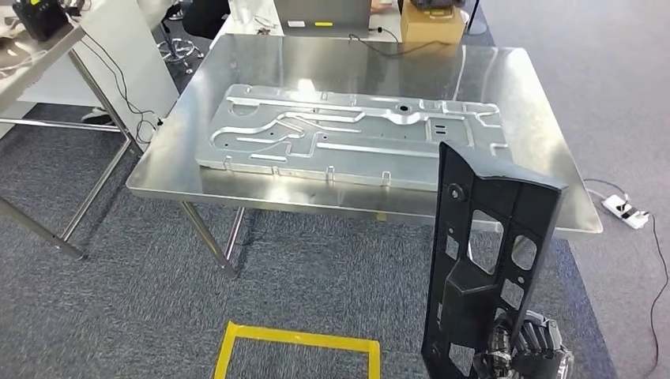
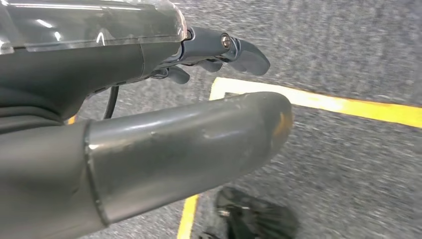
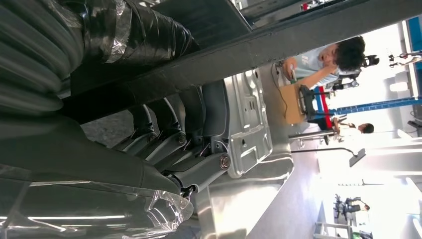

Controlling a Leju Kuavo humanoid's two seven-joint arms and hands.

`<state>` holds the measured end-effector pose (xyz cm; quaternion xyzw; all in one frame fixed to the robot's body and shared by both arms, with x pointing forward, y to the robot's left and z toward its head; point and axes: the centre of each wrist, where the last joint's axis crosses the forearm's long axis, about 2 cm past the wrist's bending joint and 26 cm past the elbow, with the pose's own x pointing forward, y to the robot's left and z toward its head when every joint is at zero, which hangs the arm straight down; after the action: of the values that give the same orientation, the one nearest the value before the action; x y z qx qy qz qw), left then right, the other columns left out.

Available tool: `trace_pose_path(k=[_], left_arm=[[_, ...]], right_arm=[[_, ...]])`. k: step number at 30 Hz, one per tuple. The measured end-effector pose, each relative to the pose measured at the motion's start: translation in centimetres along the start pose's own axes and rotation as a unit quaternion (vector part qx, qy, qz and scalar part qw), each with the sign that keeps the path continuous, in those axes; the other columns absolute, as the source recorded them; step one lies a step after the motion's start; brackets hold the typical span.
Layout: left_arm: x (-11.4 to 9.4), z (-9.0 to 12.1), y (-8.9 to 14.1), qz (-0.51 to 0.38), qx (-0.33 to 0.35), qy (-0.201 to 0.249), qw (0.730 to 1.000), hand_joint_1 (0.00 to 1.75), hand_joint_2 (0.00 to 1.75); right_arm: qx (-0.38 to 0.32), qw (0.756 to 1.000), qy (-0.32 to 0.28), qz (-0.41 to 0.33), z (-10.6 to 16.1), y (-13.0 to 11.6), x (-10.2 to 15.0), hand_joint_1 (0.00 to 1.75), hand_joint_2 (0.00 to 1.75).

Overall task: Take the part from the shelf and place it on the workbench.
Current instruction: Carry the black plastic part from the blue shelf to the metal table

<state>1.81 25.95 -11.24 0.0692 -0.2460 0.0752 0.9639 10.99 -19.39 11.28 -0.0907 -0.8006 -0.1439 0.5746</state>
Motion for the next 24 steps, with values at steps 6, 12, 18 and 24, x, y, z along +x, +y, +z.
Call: trace_pose_path(k=[6, 12, 18, 24], left_arm=[[0.13, -0.05, -0.07, 0.004, 0.002, 0.0, 1.0, 0.0, 0.0], [0.01, 0.0, -0.02, 0.006, 0.004, 0.001, 1.0, 0.0, 0.0], [0.08, -0.01, -0.16, 0.008, 0.003, 0.002, 1.0, 0.0, 0.0], [0.4, -0.15, -0.21, 0.009, 0.003, 0.0, 1.0, 0.0, 0.0]], right_arm=[[0.007, 1.0, 0.002, 0.003, 0.12, -0.02, -0.07, 1.75, 1.75], [0.012, 1.0, 0.003, 0.006, 0.22, -0.16, -0.16, 1.75, 1.75], [0.013, 1.0, 0.006, 0.009, 0.32, -0.22, -0.18, 1.75, 1.75], [0.015, 1.0, 0.009, 0.01, 0.49, 0.0, -0.1, 1.75, 1.75]])
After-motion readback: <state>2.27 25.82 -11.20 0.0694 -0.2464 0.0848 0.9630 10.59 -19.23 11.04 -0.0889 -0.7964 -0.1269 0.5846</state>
